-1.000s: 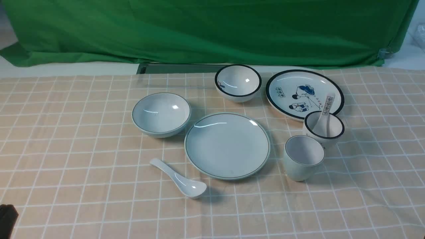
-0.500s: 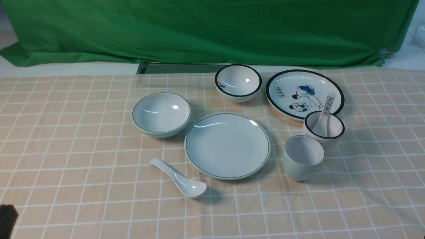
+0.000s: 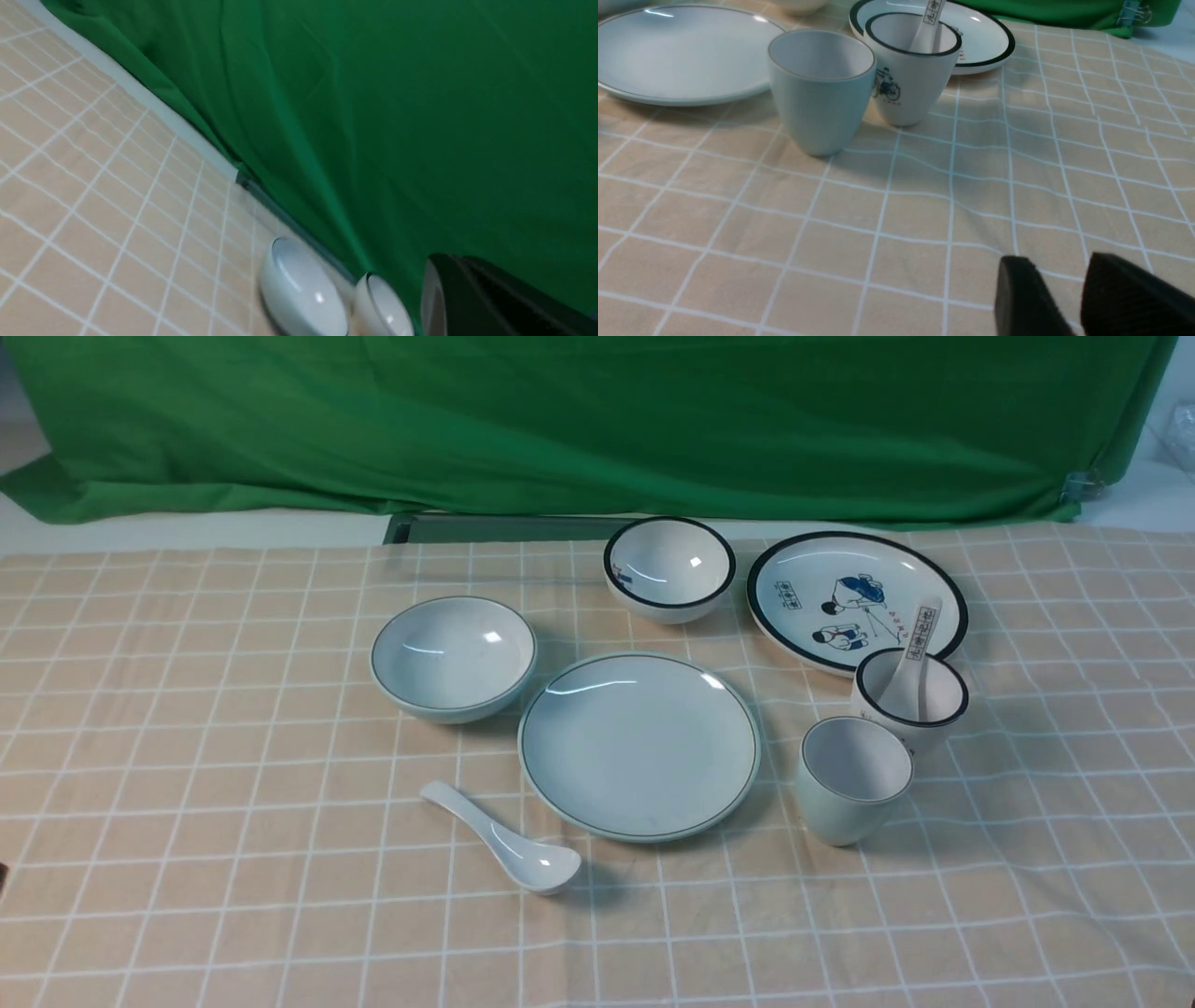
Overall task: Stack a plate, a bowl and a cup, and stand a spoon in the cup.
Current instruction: Use the left arm to grab a blue rice bowl
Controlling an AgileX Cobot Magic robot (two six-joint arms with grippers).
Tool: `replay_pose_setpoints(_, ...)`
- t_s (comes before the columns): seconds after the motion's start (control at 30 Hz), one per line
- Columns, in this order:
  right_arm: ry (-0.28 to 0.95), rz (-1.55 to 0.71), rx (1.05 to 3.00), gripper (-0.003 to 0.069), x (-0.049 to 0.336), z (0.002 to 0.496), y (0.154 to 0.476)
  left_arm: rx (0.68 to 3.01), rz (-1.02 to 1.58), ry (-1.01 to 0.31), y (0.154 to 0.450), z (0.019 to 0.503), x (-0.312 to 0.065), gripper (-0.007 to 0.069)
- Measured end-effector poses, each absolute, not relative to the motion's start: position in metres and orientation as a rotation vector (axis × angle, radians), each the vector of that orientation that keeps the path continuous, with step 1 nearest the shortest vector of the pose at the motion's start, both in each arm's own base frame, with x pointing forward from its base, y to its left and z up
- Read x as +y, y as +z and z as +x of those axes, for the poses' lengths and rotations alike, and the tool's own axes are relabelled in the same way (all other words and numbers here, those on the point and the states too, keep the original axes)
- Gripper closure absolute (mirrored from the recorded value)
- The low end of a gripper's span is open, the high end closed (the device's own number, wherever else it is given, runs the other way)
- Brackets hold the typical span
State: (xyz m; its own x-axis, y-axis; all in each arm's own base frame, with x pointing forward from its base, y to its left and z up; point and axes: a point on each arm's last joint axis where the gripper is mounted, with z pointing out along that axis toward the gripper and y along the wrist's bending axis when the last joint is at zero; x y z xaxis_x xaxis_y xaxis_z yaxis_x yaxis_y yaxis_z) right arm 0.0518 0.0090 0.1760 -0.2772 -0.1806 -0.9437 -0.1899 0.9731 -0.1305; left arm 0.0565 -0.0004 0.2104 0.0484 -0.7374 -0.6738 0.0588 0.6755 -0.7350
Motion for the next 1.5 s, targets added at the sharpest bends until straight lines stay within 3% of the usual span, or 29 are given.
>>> replay_pose_setpoints(0.13,0.009,-0.27,1.86,0.0421,0.009,0.052,0.176,1.423,-0.575,-0.712,0.228,0.054,-0.005,0.0622)
replay_pose_setpoints(0.27,0.009,-0.27,1.86,0.0421,0.009,0.052,0.176,1.556,-0.343,-0.613,0.27,0.054,-0.016,0.0622)
replay_pose_setpoints(0.4,0.009,-0.27,1.86,0.0421,0.009,0.052,0.176,1.811,-0.08,-0.473,0.313,0.085,-0.025,0.0622)
replay_pose_setpoints(0.5,0.009,-0.27,1.86,0.0421,0.009,0.052,0.176,1.964,0.067,-0.432,0.325,0.114,-0.03,0.0622)
replay_pose_setpoints(0.67,0.009,-0.27,1.86,0.0421,0.009,0.052,0.176,2.176,0.346,-0.45,0.318,0.17,-0.06,0.0622)
replay_pose_setpoints(0.9,0.037,-0.232,1.832,0.0421,0.009,0.053,0.179,2.329,0.691,-0.431,0.298,0.208,-0.106,0.0622)
replay_pose_setpoints(1.03,0.274,0.059,1.674,0.0421,0.009,0.056,0.195,2.386,0.798,-0.437,0.301,0.236,-0.124,0.0622)
replay_pose_setpoints(1.13,0.344,0.139,1.599,0.0421,0.008,0.056,0.201,2.397,0.829,-0.429,0.301,0.245,-0.128,0.0622)
replay_pose_setpoints(1.2,0.475,0.265,1.504,0.0421,0.007,0.056,0.209,2.406,0.864,-0.403,0.3,0.257,-0.131,0.0616)
replay_pose_setpoints(1.27,0.53,0.32,1.492,0.0431,0.007,0.056,0.21,2.416,0.899,-0.37,0.298,0.265,-0.133,0.0603)
replay_pose_setpoints(1.33,0.579,0.336,1.556,0.047,0.009,0.054,0.223,2.449,0.933,-0.339,0.293,0.276,-0.134,0.0578)
replay_pose_setpoints(1.47,0.518,0.163,1.712,0.0532,0.016,0.05,0.26,2.503,0.952,-0.321,0.284,0.297,-0.133,0.0526)
replay_pose_setpoints(1.5,0.459,-0.028,1.855,0.0556,0.021,0.05,0.288,2.527,0.958,-0.312,0.279,0.312,-0.13,0.0485)
